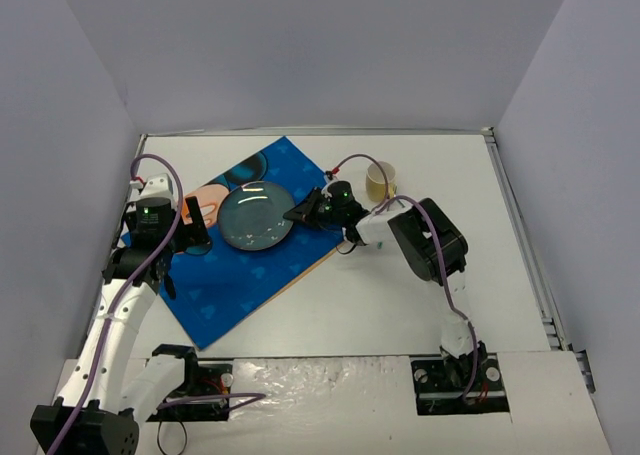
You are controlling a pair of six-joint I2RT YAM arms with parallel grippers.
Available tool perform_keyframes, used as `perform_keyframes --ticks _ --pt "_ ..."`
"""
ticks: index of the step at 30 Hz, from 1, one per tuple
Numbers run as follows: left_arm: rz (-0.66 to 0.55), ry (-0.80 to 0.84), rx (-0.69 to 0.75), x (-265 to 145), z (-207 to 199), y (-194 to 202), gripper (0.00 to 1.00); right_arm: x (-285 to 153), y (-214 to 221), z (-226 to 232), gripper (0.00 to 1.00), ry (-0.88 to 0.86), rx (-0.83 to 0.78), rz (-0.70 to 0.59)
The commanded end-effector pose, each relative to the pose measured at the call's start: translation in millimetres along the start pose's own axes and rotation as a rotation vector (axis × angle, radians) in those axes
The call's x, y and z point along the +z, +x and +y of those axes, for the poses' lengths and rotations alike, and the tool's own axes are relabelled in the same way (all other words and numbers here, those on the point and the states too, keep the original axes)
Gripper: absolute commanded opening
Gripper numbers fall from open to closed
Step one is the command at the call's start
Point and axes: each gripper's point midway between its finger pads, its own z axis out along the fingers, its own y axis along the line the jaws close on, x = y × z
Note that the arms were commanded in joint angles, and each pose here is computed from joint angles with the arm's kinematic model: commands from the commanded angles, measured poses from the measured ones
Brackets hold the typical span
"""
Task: Set the dinner table for one person
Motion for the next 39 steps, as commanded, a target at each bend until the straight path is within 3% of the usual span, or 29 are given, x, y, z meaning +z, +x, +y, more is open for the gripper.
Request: perform_keyframes --ticks 1,30,39 --pt "-0.073 -0.008 -0.007 -3 2 -20 0.97 -10 -32 124 0.0 -0.381 -0.1 -0.083" --pt "-0.08 -0.013 -0.006 -4 3 -22 0.97 12 3 81 0.02 -0.269 -0.052 0.024" --pt "-0.081 -0.016 -0.004 -5 4 -22 0.97 2 4 92 0.01 -0.26 -0.042 0.034"
